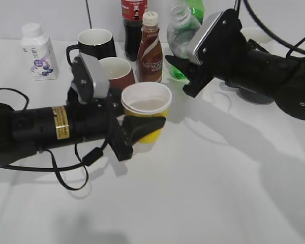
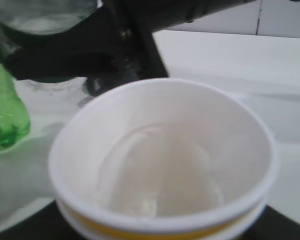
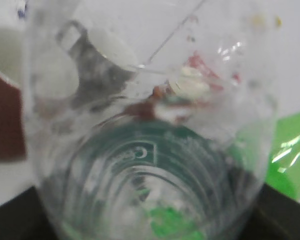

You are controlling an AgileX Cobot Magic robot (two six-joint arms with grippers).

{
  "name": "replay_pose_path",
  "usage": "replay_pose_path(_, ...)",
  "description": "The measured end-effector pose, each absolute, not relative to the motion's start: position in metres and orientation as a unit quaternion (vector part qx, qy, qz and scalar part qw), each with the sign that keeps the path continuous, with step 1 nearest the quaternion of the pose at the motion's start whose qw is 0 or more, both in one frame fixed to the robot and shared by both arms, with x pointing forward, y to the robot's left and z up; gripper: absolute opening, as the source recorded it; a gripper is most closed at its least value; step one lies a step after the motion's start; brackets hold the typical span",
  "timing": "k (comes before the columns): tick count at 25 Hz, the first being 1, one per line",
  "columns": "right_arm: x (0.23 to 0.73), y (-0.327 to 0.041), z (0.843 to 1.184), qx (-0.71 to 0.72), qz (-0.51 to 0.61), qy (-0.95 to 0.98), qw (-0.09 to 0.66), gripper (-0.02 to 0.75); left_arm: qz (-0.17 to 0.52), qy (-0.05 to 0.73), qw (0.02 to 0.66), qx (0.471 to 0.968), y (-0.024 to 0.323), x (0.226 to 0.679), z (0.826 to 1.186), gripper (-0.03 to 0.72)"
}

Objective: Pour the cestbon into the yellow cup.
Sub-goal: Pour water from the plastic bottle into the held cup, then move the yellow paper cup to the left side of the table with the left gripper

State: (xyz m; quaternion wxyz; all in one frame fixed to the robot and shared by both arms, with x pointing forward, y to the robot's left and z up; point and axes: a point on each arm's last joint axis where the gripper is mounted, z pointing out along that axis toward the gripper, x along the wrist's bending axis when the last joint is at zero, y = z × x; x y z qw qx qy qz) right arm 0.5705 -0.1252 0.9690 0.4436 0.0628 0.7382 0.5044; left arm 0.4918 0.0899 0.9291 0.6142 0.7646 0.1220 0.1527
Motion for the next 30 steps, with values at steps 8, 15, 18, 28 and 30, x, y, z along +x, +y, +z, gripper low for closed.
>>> replay_pose_path(8, 0.574, -0.129, 0.971, 0.196, 0.567, 0.705, 0.378, 0.472, 0.182, 0.142, 0.609, 0.759, 0.106, 0.503, 0.939, 0.423)
replay_pose_path(15, 0.578, -0.133, 0.973, 0.268, 0.589, 0.673, 0.357, 0.472, 0.213, 0.181, 0.599, 0.75, 0.132, 0.505, 0.948, 0.423)
replay_pose_path(18, 0.579, -0.135, 0.971, 0.297, 0.585, 0.67, 0.349, 0.472, 0.229, 0.202, 0.595, 0.743, 0.147, 0.506, 0.951, 0.423)
replay_pose_path(28, 0.578, -0.142, 0.96, 0.35, 0.557, 0.676, 0.332, 0.472, 0.286, 0.261, 0.575, 0.721, 0.192, 0.523, 0.96, 0.423)
replay_pose_path(30, 0.578, -0.142, 0.96, 0.352, 0.557, 0.675, 0.332, 0.472, 0.295, 0.277, 0.568, 0.717, 0.2, 0.526, 0.96, 0.423)
